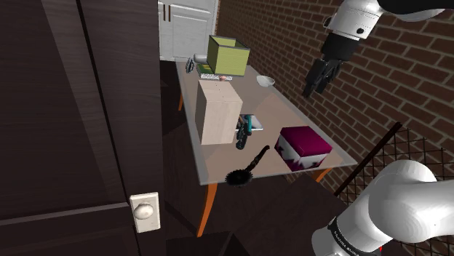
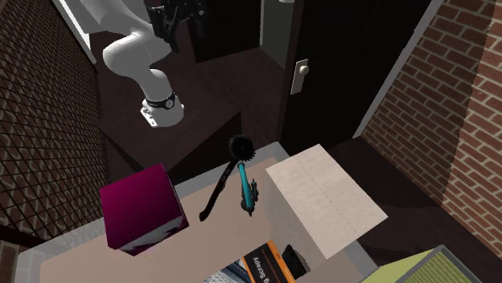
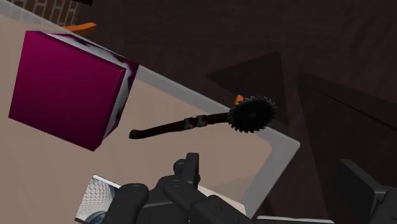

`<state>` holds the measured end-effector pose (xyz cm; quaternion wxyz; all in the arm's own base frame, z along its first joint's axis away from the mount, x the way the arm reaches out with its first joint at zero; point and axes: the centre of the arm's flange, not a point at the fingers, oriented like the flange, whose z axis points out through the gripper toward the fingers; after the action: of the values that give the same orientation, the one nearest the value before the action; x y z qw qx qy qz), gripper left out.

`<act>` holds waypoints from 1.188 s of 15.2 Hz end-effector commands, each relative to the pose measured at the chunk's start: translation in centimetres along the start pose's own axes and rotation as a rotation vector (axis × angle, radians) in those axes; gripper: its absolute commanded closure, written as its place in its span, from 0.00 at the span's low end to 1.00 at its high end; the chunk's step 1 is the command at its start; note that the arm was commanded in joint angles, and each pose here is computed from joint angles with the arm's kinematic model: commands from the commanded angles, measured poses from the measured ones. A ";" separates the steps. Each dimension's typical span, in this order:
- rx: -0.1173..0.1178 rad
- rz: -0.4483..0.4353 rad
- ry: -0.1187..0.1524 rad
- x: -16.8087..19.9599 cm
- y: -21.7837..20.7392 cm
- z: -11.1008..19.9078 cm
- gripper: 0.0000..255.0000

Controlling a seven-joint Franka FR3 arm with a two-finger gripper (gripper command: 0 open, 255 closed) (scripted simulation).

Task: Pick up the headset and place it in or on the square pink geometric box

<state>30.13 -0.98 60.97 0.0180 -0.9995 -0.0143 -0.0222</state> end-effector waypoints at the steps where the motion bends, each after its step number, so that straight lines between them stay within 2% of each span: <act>1: 0.000 0.000 0.000 0.0 0.0 0.0 0.00; 18: 0.001 -0.452 -0.019 13.5 8.3 16.0 0.00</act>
<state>43.72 -7.84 46.33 0.0139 -0.9744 -0.2236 -0.0162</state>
